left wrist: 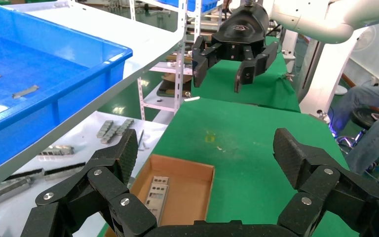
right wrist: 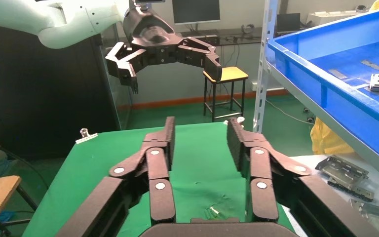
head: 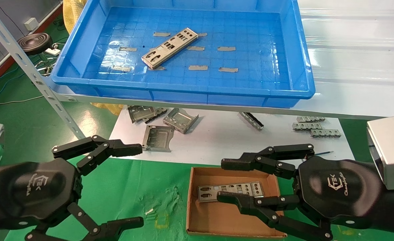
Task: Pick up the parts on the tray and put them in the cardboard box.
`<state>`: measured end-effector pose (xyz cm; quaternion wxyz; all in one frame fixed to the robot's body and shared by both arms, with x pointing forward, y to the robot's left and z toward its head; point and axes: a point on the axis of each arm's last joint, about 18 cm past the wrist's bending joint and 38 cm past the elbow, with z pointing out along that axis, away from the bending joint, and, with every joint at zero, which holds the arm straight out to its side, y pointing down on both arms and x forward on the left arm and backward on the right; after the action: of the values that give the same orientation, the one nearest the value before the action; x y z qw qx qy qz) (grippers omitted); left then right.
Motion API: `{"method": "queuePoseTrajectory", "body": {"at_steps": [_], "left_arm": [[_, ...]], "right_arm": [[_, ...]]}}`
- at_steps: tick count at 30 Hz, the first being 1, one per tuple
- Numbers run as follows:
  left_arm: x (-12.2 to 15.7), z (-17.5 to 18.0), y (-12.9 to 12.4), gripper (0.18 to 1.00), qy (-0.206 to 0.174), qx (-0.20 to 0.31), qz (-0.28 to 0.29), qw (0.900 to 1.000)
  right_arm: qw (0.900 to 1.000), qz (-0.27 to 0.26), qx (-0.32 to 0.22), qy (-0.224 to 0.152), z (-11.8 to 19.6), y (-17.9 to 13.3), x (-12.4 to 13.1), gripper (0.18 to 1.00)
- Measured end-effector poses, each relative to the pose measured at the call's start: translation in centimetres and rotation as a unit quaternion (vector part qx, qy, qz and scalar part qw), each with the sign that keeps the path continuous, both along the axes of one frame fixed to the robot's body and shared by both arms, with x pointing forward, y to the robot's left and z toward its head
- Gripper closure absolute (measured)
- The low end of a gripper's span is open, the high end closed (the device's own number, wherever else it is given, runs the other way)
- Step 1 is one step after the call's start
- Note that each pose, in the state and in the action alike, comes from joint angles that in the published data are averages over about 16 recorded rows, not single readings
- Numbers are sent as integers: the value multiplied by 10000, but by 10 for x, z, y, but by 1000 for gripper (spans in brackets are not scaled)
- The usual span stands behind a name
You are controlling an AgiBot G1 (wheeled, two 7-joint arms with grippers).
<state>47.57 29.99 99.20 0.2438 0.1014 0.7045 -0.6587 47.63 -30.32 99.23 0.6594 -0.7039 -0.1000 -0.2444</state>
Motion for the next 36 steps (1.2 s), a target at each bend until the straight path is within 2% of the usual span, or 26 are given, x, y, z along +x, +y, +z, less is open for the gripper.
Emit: {"method": "queuePoseTrajectory", "body": {"at_steps": [14,22,28,36], "left_arm": [[0,1,0,184,-17,1,2,10000],[10,24,-4,184,-303,47,176,9994],[39,63,-15,184,-581,67,445,9973],[100,124,-47,184,-667,62,912,9936]], "right_arm": [[10000,0,0,0,0,0,0,881],[10000,0,0,0,0,0,0,961],[10000,0,0,0,0,0,0,982],[10000,0,0,0,0,0,0,987]]}}
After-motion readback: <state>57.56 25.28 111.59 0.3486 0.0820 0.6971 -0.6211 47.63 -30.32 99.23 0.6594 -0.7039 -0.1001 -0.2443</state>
